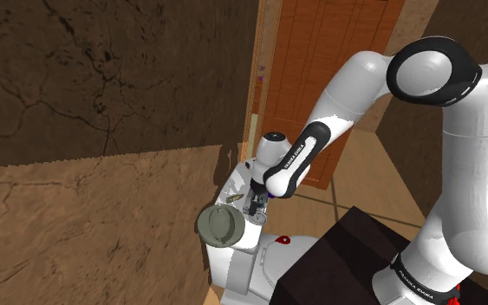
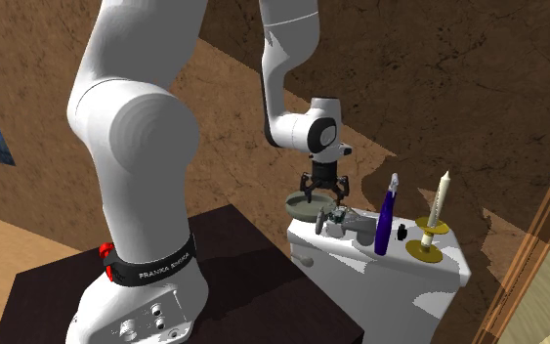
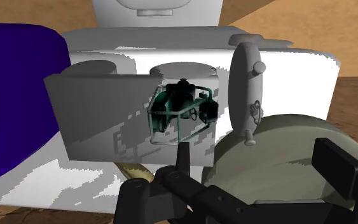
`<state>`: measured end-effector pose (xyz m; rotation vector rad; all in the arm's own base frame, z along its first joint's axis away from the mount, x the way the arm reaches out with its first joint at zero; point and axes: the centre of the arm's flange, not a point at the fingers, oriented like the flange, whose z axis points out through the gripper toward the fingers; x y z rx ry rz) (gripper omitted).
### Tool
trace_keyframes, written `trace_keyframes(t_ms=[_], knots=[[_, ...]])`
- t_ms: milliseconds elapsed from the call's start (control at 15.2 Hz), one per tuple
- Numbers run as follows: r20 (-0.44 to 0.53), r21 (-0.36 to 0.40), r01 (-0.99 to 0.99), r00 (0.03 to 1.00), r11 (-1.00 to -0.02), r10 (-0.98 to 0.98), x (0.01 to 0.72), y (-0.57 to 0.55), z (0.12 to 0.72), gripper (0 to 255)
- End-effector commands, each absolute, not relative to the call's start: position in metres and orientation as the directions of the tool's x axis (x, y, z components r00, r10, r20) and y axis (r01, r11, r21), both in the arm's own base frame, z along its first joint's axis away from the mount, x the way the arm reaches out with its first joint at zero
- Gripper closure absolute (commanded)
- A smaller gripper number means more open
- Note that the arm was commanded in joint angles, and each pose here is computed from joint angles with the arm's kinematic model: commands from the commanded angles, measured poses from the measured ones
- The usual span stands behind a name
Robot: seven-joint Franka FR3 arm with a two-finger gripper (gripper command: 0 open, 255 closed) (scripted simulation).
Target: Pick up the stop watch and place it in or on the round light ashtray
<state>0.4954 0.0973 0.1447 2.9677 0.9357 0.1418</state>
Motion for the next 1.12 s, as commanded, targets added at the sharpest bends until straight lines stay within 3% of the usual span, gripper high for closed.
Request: trace_keyframes(t_ms=[0, 594, 660, 1056], knots=[[0.061, 0.046, 0.572, 0.817, -0.819, 0.574, 0.492, 0.096, 0.124, 0], [0.061, 0.046, 0.572, 0.817, -0.819, 0.574, 0.492, 0.096, 0.115, 0], [0.062, 0.045, 0.571, 0.817, -0.820, 0.573, 0.498, 0.099, 0.122, 255], [0.063, 0.046, 0.571, 0.818, -0.820, 0.572, 0.491, 0.099, 0.119, 255]])
